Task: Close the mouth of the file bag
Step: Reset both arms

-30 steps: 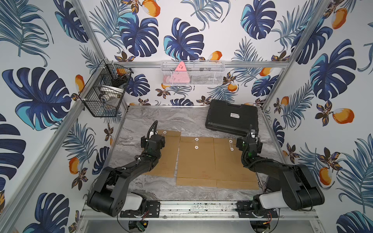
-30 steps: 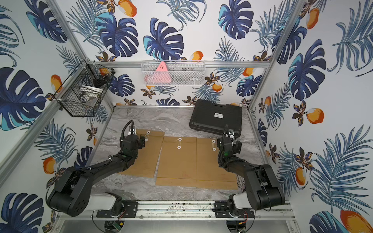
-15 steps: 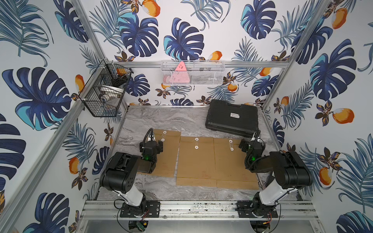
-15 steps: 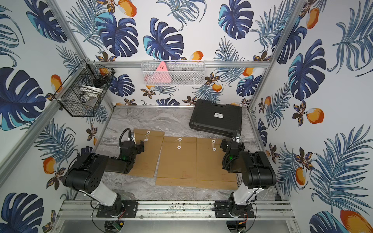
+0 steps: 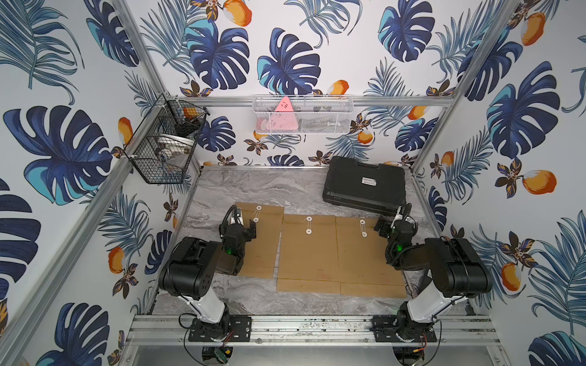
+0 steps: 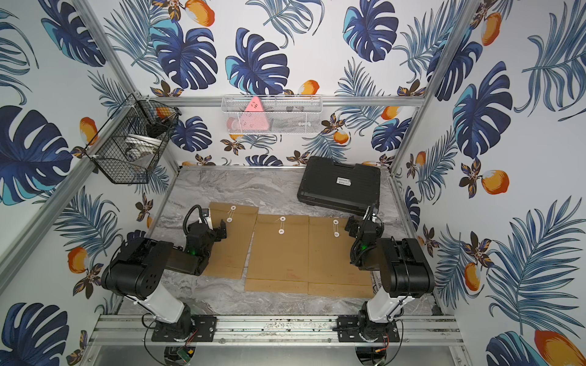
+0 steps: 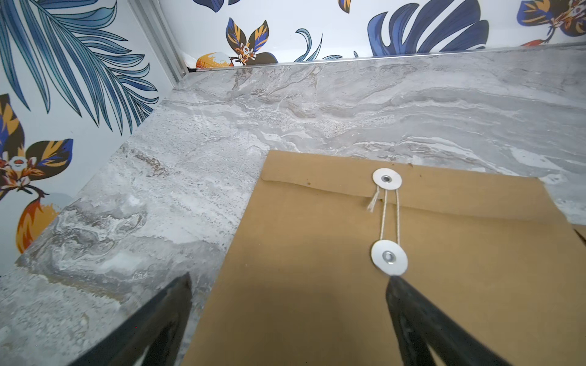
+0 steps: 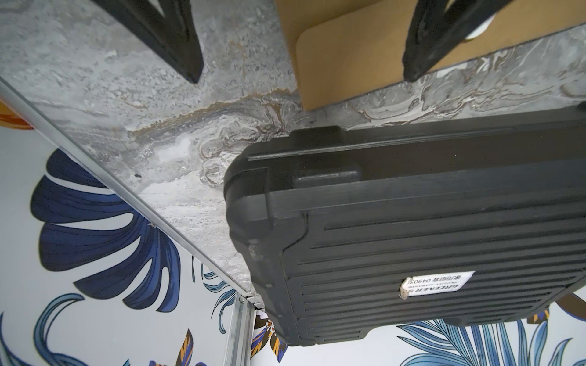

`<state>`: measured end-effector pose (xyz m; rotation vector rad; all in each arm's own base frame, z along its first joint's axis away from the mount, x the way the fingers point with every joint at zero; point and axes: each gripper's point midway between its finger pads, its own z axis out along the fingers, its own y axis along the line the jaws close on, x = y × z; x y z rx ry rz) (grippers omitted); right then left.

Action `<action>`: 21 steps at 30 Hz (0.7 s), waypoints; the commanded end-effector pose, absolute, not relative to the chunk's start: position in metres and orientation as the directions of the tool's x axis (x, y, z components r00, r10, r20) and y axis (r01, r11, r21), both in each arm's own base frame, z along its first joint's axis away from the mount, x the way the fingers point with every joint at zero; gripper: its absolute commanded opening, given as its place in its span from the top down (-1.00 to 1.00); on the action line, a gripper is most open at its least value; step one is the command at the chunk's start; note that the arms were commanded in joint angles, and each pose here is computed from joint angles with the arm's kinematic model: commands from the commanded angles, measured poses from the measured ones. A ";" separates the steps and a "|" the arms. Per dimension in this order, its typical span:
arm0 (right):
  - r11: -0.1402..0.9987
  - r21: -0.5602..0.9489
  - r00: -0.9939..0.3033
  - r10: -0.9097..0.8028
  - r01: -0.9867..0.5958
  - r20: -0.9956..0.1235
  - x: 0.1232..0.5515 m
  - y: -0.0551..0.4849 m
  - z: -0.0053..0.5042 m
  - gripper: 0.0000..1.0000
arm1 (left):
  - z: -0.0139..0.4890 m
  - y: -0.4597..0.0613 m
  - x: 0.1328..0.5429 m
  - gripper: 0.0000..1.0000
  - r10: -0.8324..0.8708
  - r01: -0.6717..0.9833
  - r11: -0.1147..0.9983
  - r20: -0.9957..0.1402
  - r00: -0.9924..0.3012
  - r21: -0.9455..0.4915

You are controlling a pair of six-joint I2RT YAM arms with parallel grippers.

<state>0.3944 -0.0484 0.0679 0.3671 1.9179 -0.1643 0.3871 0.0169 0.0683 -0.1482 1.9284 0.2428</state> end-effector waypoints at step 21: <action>0.945 0.074 -0.293 0.172 0.319 -0.940 0.399 -0.047 0.077 -0.99 | 0.082 0.017 0.393 -0.98 0.022 -0.228 0.969 -0.951 -0.309 0.096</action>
